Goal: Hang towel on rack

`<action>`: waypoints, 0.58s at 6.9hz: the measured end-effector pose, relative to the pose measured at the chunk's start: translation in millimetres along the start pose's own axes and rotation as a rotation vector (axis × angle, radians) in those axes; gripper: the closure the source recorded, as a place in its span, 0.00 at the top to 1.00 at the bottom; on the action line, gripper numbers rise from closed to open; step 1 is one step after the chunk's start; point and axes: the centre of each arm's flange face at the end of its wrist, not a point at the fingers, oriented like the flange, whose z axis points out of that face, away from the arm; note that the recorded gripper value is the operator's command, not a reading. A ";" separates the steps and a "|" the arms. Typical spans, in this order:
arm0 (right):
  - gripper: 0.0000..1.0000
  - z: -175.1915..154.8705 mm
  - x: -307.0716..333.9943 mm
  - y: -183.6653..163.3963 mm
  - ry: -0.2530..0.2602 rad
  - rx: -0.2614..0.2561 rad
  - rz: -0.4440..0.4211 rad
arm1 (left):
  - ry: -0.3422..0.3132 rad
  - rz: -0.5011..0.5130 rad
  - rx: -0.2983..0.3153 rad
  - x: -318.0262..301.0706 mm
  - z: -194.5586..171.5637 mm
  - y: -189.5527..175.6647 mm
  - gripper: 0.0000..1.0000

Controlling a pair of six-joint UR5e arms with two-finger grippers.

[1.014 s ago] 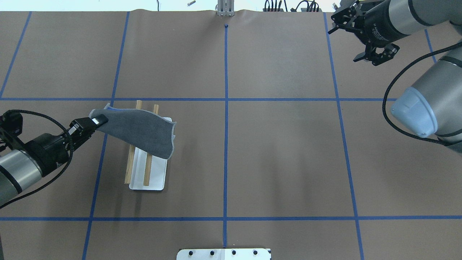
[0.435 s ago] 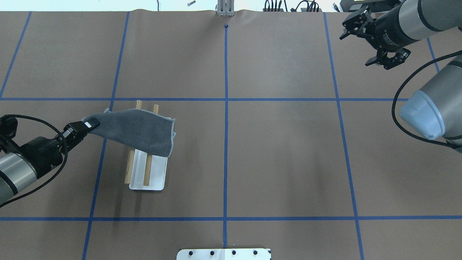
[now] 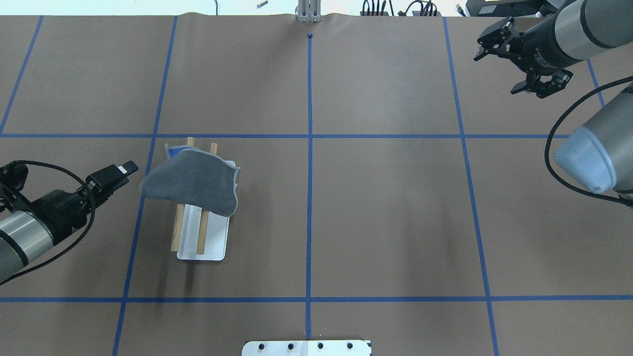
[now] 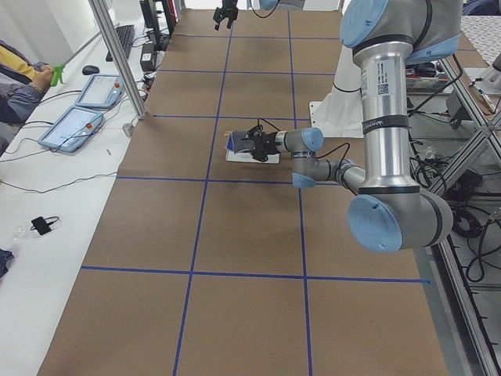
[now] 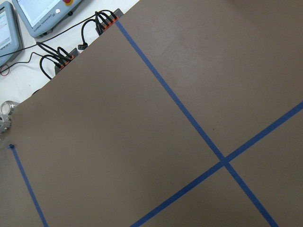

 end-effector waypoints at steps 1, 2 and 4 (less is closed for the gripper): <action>1.00 -1.7 0.5 -2.0 -0.001 0.001 0.001 | -0.017 0.010 0.003 -9.6 2.4 -0.8 0.98; 1.00 -4.1 1.3 -5.4 -0.003 0.004 0.005 | -0.030 0.018 0.005 -16.8 3.5 -1.7 0.98; 1.00 -6.8 11.0 -15.8 0.006 0.012 -0.032 | -0.034 0.096 -0.008 -16.2 1.6 -6.1 0.98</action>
